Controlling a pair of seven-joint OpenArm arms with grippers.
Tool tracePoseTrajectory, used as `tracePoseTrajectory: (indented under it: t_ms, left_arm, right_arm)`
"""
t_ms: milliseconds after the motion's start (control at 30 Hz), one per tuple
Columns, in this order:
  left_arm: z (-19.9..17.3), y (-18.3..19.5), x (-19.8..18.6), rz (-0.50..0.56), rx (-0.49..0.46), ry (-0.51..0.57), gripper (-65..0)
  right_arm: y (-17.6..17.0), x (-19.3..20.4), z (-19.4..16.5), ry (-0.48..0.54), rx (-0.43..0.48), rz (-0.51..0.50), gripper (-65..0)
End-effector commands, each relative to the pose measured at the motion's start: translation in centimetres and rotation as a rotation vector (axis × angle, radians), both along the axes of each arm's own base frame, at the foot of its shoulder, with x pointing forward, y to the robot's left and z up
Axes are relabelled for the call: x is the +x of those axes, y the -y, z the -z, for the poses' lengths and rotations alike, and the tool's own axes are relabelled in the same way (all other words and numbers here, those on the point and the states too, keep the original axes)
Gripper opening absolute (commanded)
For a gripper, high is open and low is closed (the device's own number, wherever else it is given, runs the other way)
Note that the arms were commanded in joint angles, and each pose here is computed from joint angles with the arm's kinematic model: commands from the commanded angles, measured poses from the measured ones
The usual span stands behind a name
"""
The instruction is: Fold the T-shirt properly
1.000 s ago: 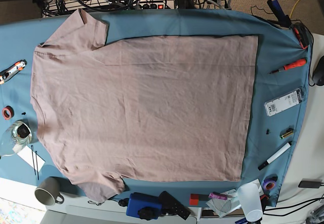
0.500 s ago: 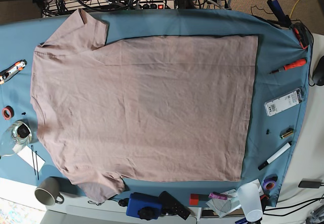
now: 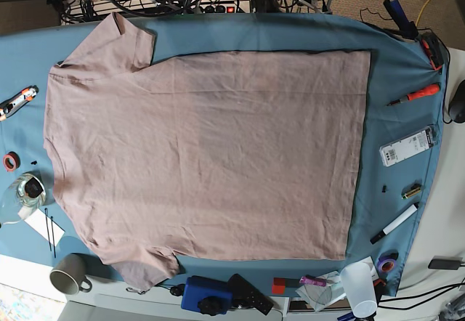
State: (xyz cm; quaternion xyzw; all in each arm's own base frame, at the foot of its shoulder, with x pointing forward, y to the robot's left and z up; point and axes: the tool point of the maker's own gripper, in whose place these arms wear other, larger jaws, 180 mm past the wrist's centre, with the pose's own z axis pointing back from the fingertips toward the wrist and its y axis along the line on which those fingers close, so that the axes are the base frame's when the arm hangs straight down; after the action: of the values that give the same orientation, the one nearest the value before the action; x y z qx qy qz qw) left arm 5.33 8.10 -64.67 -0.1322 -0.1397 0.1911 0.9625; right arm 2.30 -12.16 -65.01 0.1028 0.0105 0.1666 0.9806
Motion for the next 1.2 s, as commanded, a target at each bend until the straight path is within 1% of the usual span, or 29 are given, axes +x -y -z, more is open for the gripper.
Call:
tracePoseTrajectory:
  t_ms: [0, 333, 467, 533, 733, 867, 1033, 1067, 1167]
  left_arm:
    - [-0.1, 0.1, 0.3, 0.003, -0.002, 0.017, -65.0]
    - [-0.1, 0.1, 0.2, 0.004, -0.003, 0.016, -65.0]
    - [-0.5, 0.0, -0.3, 0.021, -0.059, 0.035, -65.0]
    - [-0.5, -1.0, -1.1, 0.026, -0.053, 0.028, -65.0]
    - [-0.7, -5.5, -5.2, 0.044, 0.032, -0.016, -65.0]
    - [-1.5, -8.8, -8.4, 0.064, 0.104, -0.036, -65.0]
    - [-4.0, -13.3, -11.0, 0.126, 0.221, -0.024, -65.0]
    - [-4.7, -14.2, -11.4, 0.143, 0.244, -0.026, -65.0]
    - [-6.9, -17.0, -12.0, 0.185, 0.352, -0.025, -65.0]
  right_arm:
    - [0.2, 0.3, -0.1, 0.003, 0.002, 0.002, -65.0]
    - [0.5, 0.0, -0.1, -0.016, -0.007, -0.002, -65.0]
    - [1.1, -0.2, -0.1, -0.026, -0.019, -0.005, -65.0]
    - [1.9, -0.3, -0.1, -0.03, -0.033, -0.008, -65.0]
    - [4.8, -0.8, -0.3, -0.058, -0.085, -0.016, -65.0]
    - [7.6, -1.1, -0.6, -0.077, -0.133, -0.02, -65.0]
    - [11.1, -1.4, -1.5, -0.085, -0.177, 0.017, -65.0]
    - [11.6, -1.4, -1.7, -0.078, -0.183, 0.014, -65.0]
    - [13.0, -1.2, -2.6, -0.034, -0.195, -0.018, -65.0]
